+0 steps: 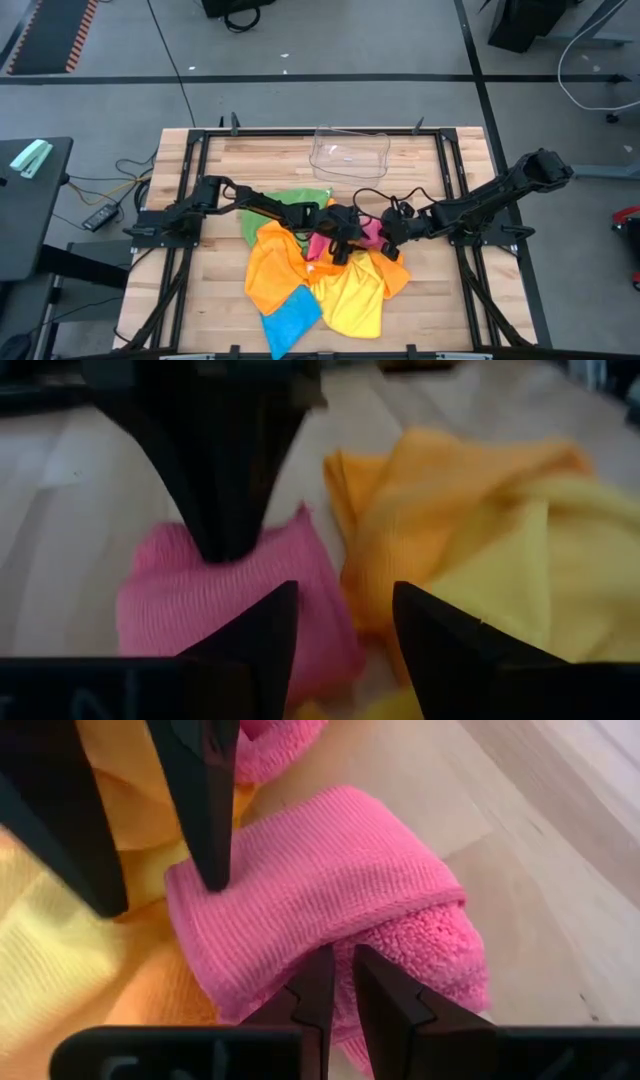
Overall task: Fold microfiber towels
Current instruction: Fold the pink microfiber cloth
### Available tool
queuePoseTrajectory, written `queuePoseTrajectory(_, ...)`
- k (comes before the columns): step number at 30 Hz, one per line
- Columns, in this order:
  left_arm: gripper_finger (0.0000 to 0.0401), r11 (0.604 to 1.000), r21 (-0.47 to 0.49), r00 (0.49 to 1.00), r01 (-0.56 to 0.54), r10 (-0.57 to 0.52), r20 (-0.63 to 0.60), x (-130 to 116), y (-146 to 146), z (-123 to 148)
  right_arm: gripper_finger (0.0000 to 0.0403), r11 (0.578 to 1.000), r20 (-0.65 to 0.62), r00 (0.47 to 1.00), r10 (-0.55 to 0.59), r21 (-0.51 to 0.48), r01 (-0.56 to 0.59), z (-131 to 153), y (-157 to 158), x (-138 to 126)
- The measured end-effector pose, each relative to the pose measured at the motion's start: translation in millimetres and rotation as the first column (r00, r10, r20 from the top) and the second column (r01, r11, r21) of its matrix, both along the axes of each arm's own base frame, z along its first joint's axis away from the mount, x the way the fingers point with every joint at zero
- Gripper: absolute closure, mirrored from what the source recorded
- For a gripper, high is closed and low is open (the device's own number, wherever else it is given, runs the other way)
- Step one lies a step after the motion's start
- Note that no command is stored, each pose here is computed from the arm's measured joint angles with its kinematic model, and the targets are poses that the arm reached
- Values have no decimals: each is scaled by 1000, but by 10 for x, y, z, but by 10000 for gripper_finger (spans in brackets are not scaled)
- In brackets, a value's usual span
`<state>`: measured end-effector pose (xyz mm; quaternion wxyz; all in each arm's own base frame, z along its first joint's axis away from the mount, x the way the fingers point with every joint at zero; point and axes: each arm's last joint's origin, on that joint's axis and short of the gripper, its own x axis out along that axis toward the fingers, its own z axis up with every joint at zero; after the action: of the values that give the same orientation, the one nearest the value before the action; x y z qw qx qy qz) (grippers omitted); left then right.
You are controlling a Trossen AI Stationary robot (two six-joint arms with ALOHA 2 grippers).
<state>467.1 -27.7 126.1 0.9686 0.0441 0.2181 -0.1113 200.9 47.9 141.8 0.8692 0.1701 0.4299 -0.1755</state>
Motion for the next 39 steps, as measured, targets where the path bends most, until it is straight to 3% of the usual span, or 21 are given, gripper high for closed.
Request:
queuePoseTrajectory(6,228,998,-60,998,-11,15,63,31,-86,30,351,1000,25,999,21,-7,-21,15,7,23)
queuePoseTrajectory(13,235,988,41,985,-150,146,96,45,-167,-46,351,1000,36,999,11,23,-12,89,-1,-20)
queuePoseTrajectory(24,257,968,54,963,-246,237,130,55,-137,-18,351,997,82,996,26,73,-32,276,-22,-141)
queuePoseTrajectory(35,282,961,6,950,-277,273,150,63,-131,9,351,999,-36,999,28,42,-26,41,0,-66)
queuePoseTrajectory(39,288,961,14,951,-277,272,146,64,-129,-9,351,997,-6,998,60,39,-60,18,48,-14)
